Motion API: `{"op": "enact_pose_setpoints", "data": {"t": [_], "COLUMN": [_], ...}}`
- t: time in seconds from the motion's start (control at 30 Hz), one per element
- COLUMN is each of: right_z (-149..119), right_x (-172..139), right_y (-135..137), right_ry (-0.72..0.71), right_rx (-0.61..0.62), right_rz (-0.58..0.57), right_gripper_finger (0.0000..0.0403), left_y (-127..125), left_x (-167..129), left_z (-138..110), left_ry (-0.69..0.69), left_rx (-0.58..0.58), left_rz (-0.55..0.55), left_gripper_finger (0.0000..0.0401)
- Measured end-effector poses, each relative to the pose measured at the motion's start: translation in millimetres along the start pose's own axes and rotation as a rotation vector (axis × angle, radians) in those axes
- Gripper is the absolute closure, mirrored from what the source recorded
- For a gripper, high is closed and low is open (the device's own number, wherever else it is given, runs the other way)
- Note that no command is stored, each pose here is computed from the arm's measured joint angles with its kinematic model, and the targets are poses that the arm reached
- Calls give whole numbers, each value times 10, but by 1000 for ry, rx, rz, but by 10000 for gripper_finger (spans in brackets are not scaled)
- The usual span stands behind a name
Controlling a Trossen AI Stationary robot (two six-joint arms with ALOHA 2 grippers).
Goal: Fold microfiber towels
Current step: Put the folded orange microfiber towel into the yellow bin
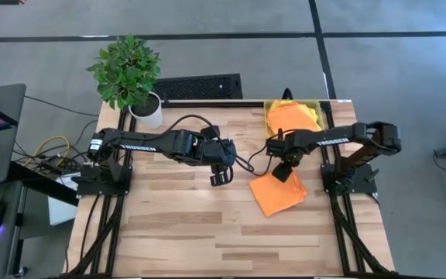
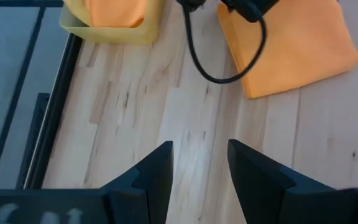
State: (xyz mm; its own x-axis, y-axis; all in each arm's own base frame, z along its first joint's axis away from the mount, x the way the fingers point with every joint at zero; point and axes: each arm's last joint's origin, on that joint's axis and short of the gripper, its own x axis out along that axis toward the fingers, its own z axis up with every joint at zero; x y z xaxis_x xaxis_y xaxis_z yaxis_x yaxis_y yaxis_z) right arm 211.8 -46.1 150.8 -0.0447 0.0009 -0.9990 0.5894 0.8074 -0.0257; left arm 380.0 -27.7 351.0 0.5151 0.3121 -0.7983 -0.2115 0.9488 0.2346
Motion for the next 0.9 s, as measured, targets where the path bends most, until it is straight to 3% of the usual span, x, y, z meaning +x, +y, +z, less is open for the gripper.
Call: {"op": "enact_pose_setpoints", "data": {"t": [0.43, 0.53, 0.7, 0.9], "right_z": [8, 8, 14, 62], "right_x": [167, 168, 157, 25], "right_y": [-133, -135, -132, -189], "right_ry": [-3, -4, -26, -68], "right_rx": [63, 63, 21, 26], "right_rz": [113, 109, 100, 75], "right_gripper_finger": [207, 251, 379, 392], "left_y": [1, 1, 0, 1], "left_x": [0, -1, -2, -1], "left_z": [0, 0, 0, 1], "left_ry": [0, -1, -1, -1], "left_rx": [-1, -2, -2, 1], "left_rz": [-1, 0, -1, 0], "left_gripper_finger": [255, 255, 255, 255]}}
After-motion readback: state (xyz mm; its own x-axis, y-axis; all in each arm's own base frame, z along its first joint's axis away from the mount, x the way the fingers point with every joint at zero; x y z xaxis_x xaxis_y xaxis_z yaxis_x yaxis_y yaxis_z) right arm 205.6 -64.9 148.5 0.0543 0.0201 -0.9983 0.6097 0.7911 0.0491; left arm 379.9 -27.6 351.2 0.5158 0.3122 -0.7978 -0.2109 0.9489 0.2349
